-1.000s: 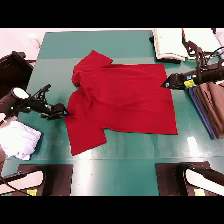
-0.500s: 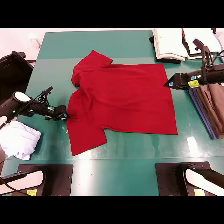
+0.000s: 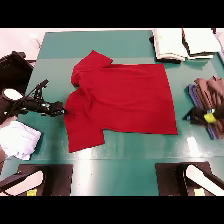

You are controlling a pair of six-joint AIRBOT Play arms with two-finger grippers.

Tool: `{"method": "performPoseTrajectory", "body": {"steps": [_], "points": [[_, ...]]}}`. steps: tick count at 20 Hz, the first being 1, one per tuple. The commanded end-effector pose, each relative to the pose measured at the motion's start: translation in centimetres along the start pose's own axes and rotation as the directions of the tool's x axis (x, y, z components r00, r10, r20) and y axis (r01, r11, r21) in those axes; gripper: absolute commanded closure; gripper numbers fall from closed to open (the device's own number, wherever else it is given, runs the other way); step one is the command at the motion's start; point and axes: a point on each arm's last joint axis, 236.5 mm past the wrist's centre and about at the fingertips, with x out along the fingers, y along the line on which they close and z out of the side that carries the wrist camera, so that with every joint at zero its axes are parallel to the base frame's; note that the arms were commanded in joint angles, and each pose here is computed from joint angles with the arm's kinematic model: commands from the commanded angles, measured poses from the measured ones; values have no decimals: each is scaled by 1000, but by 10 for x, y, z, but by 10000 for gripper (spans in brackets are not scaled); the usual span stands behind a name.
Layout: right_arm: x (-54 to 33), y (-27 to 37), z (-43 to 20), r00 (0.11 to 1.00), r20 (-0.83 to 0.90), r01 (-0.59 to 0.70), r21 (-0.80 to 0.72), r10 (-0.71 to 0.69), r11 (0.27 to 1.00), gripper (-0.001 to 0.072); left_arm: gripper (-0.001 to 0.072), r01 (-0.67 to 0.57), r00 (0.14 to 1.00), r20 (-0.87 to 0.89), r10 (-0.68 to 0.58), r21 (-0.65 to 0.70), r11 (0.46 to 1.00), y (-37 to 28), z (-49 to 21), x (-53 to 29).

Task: Fold the shirts.

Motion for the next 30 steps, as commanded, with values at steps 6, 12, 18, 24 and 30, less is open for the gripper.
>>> {"method": "performPoseTrajectory", "body": {"steps": [6, 12, 18, 24, 30], "points": [[73, -4, -24, 976, -29, -205, 231, 217, 951, 285, 681, -2, 1000, 10, 2, 6, 1000, -1, 1, -3], [80, 45, -6, 977, -21, -211, 15, 211, 977, 663, 682, -2, 999, 32, 2, 19, 1000, -6, 3, -10], [-51, 141, 48, 927, 269, -137, -404, 260, 905, 695, 682, -34, 943, 331, -33, 193, 981, -81, 36, -123], [-324, 241, 22, 511, 735, 208, -609, 446, 765, 694, 682, -222, 598, 760, -255, 463, 858, -245, 45, -368], [-448, 253, -39, 233, 877, 400, -481, 421, 780, 695, 683, -440, 174, 916, -361, 400, 804, -317, -14, -535]]}}
